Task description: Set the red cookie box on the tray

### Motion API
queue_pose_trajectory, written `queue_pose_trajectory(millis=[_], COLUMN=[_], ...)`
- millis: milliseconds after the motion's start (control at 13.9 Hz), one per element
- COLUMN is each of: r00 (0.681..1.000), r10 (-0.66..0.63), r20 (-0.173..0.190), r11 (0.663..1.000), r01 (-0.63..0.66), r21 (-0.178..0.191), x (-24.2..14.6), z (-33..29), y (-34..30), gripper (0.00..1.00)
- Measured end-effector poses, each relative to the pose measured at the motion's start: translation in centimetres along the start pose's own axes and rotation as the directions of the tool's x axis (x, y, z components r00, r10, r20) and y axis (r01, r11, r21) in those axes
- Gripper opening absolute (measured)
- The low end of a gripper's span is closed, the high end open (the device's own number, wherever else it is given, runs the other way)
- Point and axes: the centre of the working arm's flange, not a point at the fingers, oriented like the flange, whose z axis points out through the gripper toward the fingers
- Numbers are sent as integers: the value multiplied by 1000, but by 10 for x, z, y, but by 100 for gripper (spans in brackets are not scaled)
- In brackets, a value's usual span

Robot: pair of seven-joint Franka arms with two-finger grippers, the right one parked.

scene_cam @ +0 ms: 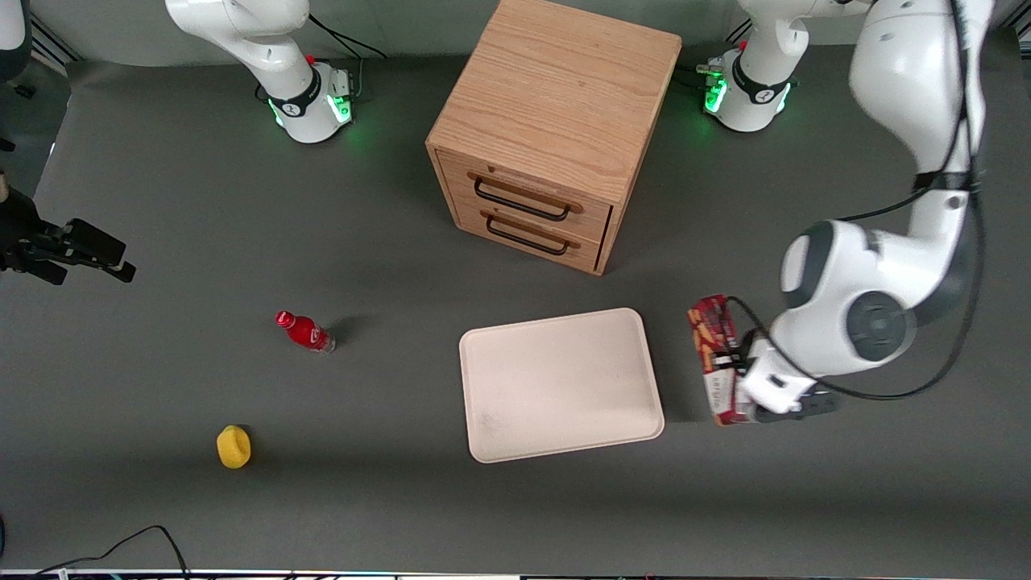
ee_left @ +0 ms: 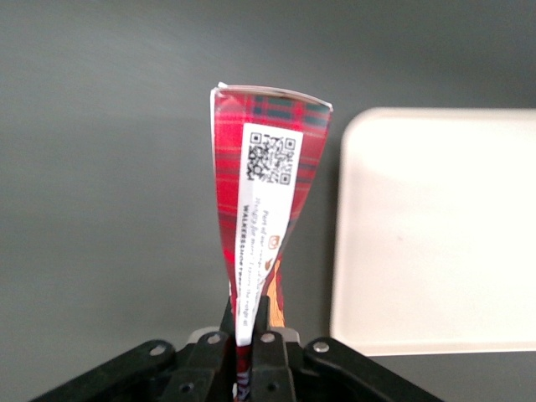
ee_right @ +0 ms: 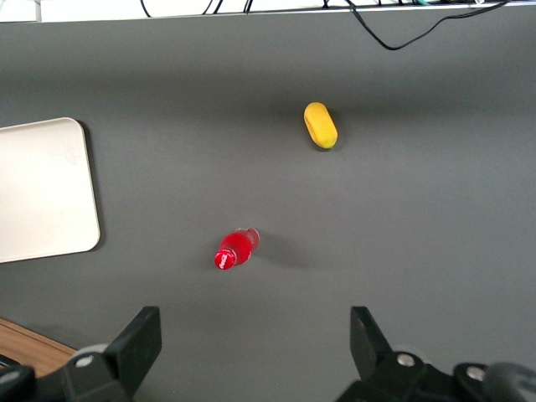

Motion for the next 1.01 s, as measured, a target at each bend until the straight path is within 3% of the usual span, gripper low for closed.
queue_pose_trajectory(millis=[144, 289, 722, 1010], r00=[1000, 1000, 998, 997], r10=[29, 26, -43, -66], r20=[12, 1, -53, -47], r11=[999, 999, 999, 998], r01=[-29, -26, 43, 66], r21=[30, 40, 2, 1], x=[-5, -8, -2, -8], z=[28, 42, 53, 71], y=[37, 67, 85, 100], gripper=[7, 7, 7, 7])
